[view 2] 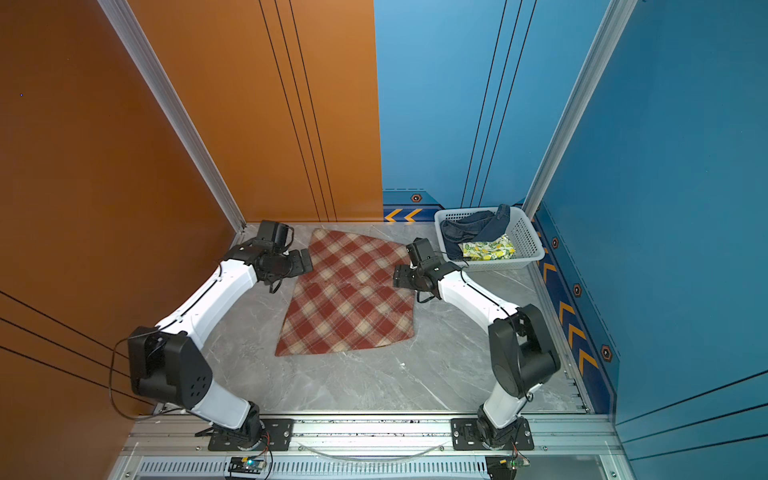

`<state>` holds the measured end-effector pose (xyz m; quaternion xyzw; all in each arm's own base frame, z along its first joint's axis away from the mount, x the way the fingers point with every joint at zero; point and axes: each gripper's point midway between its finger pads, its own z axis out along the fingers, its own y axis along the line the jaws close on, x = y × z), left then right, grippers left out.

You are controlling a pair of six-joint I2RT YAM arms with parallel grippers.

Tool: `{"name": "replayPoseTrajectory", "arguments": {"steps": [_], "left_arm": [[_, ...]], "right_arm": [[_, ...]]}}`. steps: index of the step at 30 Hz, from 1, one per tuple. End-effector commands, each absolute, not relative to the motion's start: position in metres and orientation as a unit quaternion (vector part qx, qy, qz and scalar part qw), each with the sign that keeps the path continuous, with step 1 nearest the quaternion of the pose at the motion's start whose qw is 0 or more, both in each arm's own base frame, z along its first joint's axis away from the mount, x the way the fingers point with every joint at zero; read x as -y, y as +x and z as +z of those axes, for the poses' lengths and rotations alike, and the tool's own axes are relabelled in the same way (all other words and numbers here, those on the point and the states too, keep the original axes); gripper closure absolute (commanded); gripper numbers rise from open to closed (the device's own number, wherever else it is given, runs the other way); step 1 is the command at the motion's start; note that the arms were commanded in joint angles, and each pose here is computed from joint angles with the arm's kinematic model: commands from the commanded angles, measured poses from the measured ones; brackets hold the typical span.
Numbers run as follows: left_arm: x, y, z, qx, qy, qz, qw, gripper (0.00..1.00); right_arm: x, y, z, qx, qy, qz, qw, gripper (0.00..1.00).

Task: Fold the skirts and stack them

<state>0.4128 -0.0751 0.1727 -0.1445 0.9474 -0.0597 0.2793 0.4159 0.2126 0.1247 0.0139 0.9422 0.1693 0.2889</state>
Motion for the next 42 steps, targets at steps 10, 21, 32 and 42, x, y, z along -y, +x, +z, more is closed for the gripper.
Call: {"name": "replayPoseTrajectory", "arguments": {"steps": [10, 21, 32, 42], "left_arm": [[0.135, 0.373, 0.089, -0.975, -0.052, -0.053, 0.21, 0.02], [0.141, 0.313, 0.02, -0.988, -0.047, -0.042, 0.144, 0.03], [0.139, 0.263, 0.002, -0.991, -0.056, -0.049, 0.108, 0.04], [0.126, 0.209, 0.003, -0.99, -0.076, -0.054, 0.108, 0.05]], "right_arm": [[-0.243, 0.439, 0.071, -0.952, -0.031, 0.168, 0.252, 0.33], [-0.238, 0.411, 0.034, -0.965, -0.048, 0.132, 0.221, 0.35], [-0.224, 0.362, 0.011, -0.975, -0.06, 0.105, 0.189, 0.34], [-0.204, 0.306, 0.014, -0.977, -0.062, 0.089, 0.183, 0.34]]}}
